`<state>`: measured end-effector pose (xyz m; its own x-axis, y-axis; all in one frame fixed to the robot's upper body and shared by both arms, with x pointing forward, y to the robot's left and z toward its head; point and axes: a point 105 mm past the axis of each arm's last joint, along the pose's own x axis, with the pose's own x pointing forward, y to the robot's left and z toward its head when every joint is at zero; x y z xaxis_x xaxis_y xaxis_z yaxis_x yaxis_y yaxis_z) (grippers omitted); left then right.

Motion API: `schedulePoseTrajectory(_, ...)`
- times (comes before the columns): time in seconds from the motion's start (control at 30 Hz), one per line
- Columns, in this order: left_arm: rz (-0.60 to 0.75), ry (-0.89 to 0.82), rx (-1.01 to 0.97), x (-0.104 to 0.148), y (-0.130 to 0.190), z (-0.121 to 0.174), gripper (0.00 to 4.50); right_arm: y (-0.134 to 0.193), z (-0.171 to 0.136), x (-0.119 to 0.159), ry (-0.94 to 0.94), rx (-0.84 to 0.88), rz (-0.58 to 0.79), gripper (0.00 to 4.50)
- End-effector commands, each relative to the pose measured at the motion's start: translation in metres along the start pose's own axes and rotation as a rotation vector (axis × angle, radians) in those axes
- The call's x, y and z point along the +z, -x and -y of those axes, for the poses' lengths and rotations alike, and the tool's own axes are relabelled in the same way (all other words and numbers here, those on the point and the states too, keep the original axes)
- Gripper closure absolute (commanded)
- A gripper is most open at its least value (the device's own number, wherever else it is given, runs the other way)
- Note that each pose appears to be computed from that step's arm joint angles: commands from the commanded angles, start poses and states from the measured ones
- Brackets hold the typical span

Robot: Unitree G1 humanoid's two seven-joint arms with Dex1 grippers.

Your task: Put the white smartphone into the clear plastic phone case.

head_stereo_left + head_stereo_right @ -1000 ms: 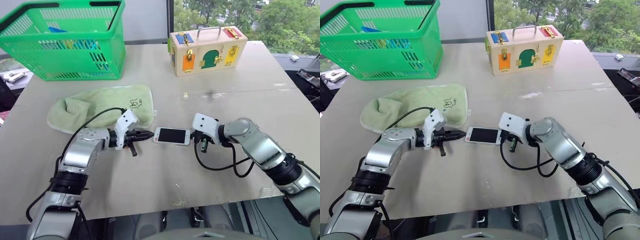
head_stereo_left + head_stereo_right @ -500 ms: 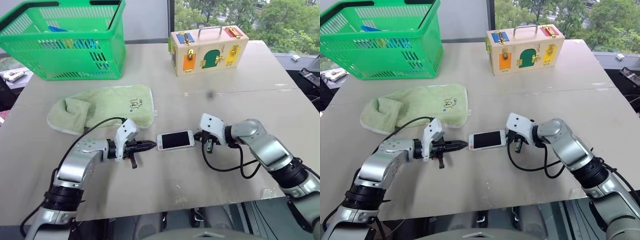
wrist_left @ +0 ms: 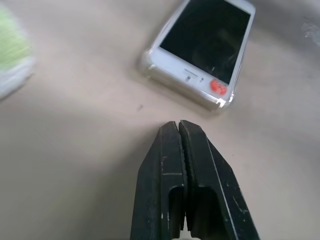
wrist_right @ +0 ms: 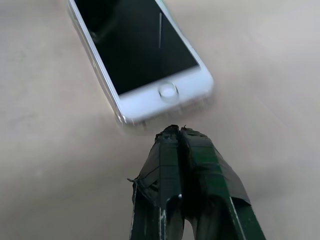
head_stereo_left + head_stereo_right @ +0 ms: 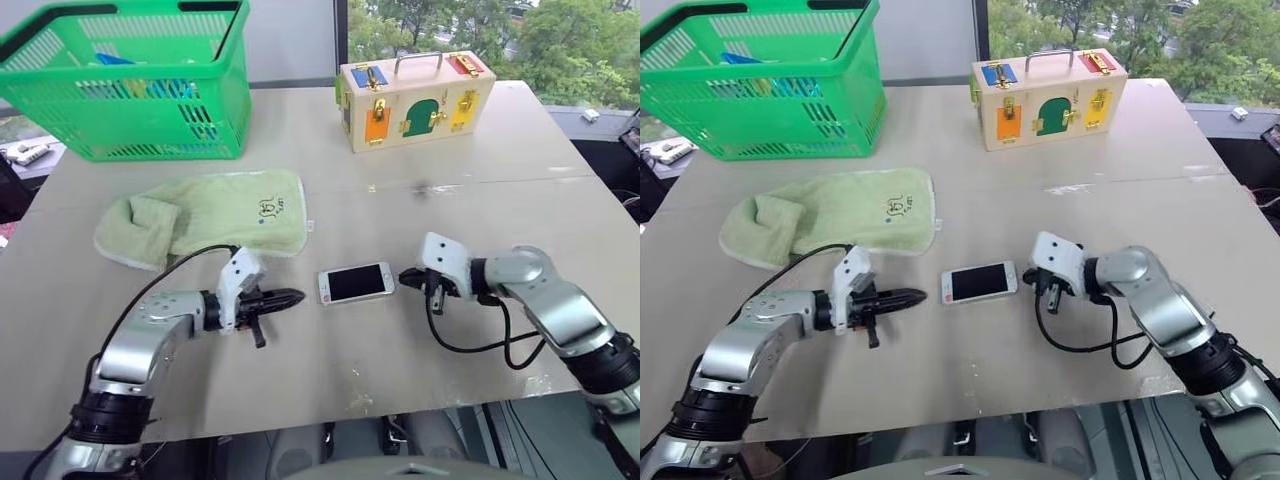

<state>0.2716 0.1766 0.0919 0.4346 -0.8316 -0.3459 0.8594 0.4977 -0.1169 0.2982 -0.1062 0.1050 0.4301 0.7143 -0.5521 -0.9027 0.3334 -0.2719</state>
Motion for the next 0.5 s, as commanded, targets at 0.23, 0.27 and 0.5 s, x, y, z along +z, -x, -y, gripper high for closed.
schedulePoseTrajectory(0.23, 0.072, -0.041, -0.13, 0.034, -0.035, 0.02, 4.46, 0.009, 0.005, 0.04, -0.068, -0.038, 0.21, 4.5)
schedulePoseTrajectory(0.27, 0.057, -0.042, -0.122, 0.032, -0.042, 0.019, 4.46, 0.006, 0.006, 0.041, -0.07, -0.035, 0.213, 4.5)
schedulePoseTrajectory(0.5, -0.013, -0.044, -0.117, 0.017, -0.067, 0.022, 4.46, -0.013, 0.009, 0.047, -0.081, -0.004, 0.201, 4.5)
